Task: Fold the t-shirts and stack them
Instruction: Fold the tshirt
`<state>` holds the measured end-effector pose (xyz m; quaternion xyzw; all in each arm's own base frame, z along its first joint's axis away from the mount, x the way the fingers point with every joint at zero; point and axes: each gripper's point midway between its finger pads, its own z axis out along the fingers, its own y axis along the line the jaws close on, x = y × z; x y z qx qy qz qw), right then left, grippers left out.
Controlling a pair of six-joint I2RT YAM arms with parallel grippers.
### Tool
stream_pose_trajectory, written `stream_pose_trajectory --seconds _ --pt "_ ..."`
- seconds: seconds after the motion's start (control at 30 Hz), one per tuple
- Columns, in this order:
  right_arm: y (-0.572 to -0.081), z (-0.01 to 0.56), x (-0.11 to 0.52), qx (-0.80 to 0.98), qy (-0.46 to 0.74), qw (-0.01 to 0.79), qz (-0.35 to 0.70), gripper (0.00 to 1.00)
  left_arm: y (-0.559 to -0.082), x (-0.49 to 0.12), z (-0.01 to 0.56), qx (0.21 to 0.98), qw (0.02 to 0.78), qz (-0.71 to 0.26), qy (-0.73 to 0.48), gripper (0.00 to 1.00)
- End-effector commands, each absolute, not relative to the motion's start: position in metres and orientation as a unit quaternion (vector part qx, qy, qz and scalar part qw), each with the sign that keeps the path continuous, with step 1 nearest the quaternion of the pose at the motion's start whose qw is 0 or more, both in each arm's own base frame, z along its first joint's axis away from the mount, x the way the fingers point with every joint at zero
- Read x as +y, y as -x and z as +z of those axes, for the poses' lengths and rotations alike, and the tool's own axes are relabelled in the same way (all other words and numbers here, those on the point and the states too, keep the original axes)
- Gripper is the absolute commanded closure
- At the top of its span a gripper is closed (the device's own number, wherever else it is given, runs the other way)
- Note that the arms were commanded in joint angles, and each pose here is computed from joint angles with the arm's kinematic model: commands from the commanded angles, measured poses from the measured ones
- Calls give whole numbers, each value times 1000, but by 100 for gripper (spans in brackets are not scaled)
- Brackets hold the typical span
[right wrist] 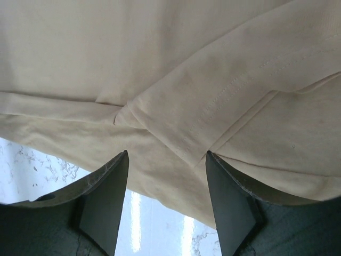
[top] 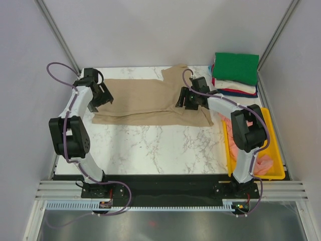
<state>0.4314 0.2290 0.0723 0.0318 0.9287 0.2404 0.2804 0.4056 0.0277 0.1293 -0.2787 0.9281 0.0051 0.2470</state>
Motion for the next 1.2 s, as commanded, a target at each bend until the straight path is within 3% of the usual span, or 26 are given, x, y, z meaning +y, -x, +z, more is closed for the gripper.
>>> stream_pose_trajectory --seconds 0.0,0.2,0.6,0.73,1.17 --pt "-441 87 232 916 -38 305 257 33 -398 29 105 934 226 21 277 14" --pt "-432 90 228 916 -37 307 256 33 -402 21 74 932 198 3 305 13" --pt "-399 106 218 908 -23 319 269 32 -439 44 44 914 200 2 353 22" --pt "-392 102 208 910 -27 318 265 32 -457 52 45 909 213 3 358 30" --pt "-384 94 198 915 -31 309 258 32 -522 79 92 853 258 -104 442 28"
